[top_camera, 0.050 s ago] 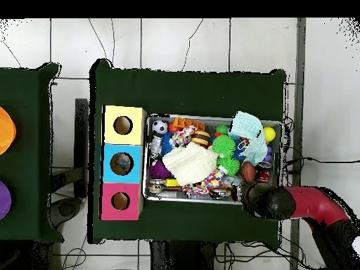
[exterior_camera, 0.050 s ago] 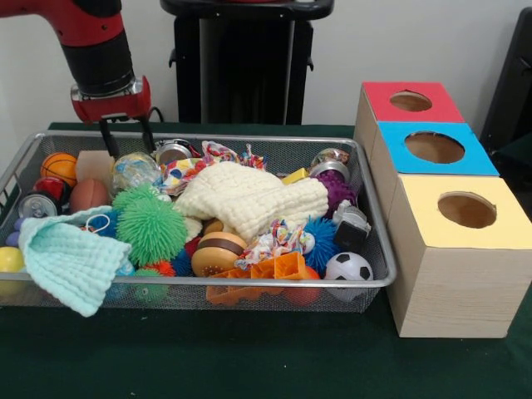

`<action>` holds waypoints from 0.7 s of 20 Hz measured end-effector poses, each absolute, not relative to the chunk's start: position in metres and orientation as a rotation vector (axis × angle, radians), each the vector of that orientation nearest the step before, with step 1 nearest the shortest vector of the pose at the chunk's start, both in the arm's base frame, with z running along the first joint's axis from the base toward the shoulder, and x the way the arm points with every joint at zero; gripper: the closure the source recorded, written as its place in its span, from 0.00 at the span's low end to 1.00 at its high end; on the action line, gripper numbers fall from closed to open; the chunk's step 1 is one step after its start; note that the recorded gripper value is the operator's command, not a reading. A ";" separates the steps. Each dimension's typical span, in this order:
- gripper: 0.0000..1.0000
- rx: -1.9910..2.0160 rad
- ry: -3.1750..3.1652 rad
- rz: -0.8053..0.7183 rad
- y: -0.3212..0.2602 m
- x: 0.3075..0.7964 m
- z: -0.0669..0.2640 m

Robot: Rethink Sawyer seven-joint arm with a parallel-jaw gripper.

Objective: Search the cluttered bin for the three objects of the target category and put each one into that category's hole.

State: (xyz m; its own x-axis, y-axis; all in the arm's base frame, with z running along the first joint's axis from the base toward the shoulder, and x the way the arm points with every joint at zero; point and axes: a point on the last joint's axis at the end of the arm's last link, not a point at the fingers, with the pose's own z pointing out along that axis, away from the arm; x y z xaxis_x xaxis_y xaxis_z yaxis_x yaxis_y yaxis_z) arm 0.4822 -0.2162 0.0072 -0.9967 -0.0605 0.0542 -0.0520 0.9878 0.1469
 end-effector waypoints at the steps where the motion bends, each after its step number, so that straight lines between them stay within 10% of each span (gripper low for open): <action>1: 0.00 0.093 -3.071 -0.228 -0.215 0.481 0.005; 14: 0.00 0.112 -3.088 -0.250 -0.209 0.481 -0.009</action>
State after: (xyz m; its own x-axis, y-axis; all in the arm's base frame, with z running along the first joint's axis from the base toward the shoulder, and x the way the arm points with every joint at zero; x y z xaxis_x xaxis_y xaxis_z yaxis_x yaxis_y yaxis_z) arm 0.4809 -0.2094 -0.0085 -0.9966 -0.0750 0.0350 -0.0683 0.9844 0.1619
